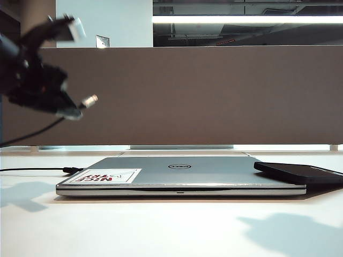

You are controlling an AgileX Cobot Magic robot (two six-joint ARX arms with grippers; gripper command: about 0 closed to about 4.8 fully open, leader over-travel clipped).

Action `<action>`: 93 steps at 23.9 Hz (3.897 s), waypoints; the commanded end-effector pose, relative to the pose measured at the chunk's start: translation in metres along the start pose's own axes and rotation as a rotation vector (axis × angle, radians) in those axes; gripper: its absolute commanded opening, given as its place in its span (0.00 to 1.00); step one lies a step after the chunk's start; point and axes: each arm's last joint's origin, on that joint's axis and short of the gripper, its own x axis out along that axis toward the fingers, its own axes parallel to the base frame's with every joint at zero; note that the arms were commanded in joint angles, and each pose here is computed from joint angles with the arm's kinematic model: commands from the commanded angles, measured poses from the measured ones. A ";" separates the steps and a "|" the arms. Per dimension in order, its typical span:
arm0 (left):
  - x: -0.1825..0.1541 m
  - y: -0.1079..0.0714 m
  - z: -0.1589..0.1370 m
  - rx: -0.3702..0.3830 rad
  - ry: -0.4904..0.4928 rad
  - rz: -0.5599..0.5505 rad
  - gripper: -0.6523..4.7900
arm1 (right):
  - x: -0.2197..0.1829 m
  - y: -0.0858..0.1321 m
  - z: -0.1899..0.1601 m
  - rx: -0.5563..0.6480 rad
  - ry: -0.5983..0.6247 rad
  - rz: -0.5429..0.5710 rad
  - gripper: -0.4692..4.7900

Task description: Pick up the charging cable and the phone, plug the charging cable into the charging port on the phone, and finally place them back on the table.

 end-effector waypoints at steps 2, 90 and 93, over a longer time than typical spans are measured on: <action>-0.013 -0.007 0.015 -0.191 -0.085 -0.029 0.11 | -0.001 -0.006 0.004 0.139 -0.032 -0.061 0.08; 0.011 -0.068 0.001 -0.211 0.079 -0.271 0.11 | 0.092 -0.161 -0.147 1.295 0.182 -0.130 0.77; 0.011 -0.068 0.001 -0.211 0.079 -0.271 0.11 | 0.095 -0.163 -0.152 1.301 0.188 -0.127 0.77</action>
